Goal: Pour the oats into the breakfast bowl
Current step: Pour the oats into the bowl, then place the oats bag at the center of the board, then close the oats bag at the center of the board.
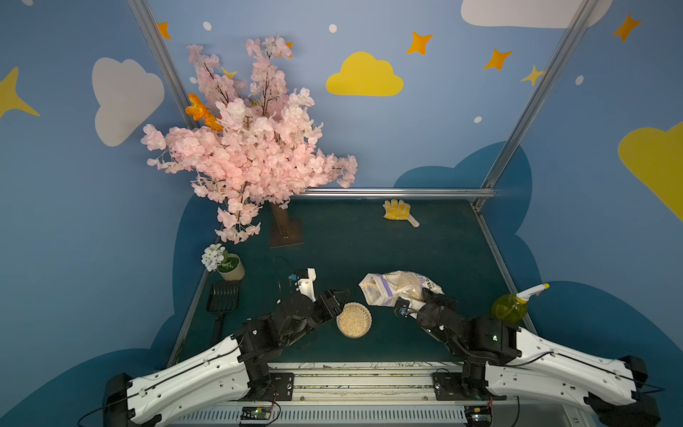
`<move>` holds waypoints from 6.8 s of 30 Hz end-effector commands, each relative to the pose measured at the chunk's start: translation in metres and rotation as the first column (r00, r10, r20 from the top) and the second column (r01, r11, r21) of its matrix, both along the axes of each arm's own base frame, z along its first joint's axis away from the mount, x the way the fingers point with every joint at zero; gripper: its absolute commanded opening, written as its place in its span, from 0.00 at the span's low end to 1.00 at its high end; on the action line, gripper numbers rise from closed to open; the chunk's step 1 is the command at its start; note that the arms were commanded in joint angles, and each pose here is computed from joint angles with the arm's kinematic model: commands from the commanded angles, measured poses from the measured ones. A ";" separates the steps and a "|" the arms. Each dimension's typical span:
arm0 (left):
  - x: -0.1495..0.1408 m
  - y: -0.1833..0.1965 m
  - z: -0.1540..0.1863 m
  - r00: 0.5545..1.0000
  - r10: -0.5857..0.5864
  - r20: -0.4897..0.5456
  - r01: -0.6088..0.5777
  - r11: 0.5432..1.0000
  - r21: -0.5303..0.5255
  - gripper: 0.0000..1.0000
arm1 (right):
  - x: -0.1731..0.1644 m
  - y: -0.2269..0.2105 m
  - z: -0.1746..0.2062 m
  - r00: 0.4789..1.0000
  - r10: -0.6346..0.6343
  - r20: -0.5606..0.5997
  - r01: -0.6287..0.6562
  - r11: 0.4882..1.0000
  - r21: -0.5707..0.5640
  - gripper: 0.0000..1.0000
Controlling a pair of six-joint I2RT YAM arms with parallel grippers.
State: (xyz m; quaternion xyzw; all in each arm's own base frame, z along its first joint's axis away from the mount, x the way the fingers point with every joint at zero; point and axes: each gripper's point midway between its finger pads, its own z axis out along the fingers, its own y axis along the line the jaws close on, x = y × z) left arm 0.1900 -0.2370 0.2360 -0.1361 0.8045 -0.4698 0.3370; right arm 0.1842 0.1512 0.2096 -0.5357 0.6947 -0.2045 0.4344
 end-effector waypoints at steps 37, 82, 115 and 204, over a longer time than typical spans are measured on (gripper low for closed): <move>0.029 -0.075 0.022 0.992 -0.123 0.021 0.120 0.984 0.134 0.61 | 0.052 0.078 -0.081 0.943 -0.074 -0.323 0.321 0.442 0.837 0.00; 0.008 -0.026 -0.049 0.990 -0.138 0.009 0.128 0.939 0.320 0.62 | -0.018 0.036 0.048 0.953 0.005 -0.304 0.235 0.624 0.745 0.94; -0.011 -0.028 -0.042 0.955 -0.279 0.100 0.244 0.931 0.270 0.84 | 0.029 0.076 -0.003 0.749 -0.138 -0.648 0.311 0.937 0.160 0.84; -0.005 -0.058 -0.053 0.958 -0.284 0.033 0.276 0.948 0.161 0.82 | 0.018 0.052 -0.010 0.687 -0.307 -0.659 0.577 0.782 0.237 0.00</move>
